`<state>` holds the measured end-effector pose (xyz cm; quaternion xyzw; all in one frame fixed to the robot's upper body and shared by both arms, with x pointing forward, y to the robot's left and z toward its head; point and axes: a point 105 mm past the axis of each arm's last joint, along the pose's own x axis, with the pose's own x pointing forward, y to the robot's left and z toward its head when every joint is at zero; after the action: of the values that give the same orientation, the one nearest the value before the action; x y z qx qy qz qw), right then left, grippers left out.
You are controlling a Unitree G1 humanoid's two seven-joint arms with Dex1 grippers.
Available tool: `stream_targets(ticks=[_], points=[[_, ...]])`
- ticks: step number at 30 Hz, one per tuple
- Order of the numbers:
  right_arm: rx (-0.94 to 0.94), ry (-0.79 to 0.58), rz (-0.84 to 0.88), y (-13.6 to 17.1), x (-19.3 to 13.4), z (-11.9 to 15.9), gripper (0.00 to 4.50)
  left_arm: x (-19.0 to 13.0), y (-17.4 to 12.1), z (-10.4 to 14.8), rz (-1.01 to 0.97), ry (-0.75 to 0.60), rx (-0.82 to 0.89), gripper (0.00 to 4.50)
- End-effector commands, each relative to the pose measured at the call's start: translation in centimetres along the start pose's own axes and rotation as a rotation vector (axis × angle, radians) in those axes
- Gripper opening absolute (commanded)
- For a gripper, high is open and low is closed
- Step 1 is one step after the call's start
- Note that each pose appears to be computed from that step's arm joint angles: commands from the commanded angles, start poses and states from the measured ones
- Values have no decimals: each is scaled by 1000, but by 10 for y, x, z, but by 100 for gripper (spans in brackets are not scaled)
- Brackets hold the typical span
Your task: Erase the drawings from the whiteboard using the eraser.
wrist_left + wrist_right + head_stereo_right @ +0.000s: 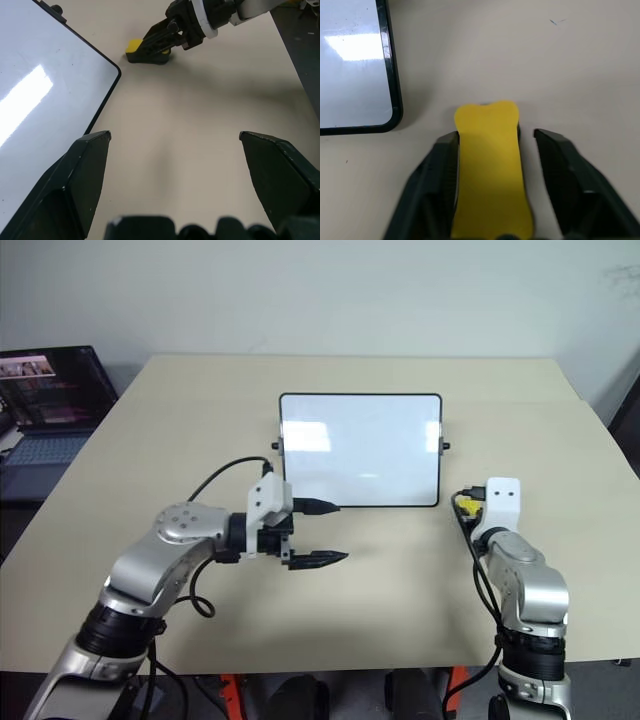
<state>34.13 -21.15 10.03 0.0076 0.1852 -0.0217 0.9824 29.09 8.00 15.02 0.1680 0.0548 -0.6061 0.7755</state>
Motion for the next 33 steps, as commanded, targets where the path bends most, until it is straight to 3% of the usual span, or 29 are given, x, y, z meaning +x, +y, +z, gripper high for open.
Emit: stream_targets(ticks=[1,2,3,11,18,23,27,33], points=[[-9,-40,-8,-3,-5,9,389,-3,2,11,12,-27,49,450],[-9,-40,-9,-4,-5,9,435,-3,2,11,13,-27,50,450],[-4,-39,-11,-4,-5,9,446,-3,2,11,13,-28,51,450],[25,-83,-27,-6,-10,21,446,-5,4,14,34,-40,51,450],[-15,-176,-67,-17,-23,39,446,-21,43,36,384,-212,64,450],[-63,-311,-33,-16,-37,47,446,-37,50,7,652,-235,-36,450],[-76,-409,-18,-16,-55,35,446,-46,31,-29,852,-166,-89,450],[-80,-447,-26,-20,-71,12,446,-58,5,-52,1040,-117,-162,450]])
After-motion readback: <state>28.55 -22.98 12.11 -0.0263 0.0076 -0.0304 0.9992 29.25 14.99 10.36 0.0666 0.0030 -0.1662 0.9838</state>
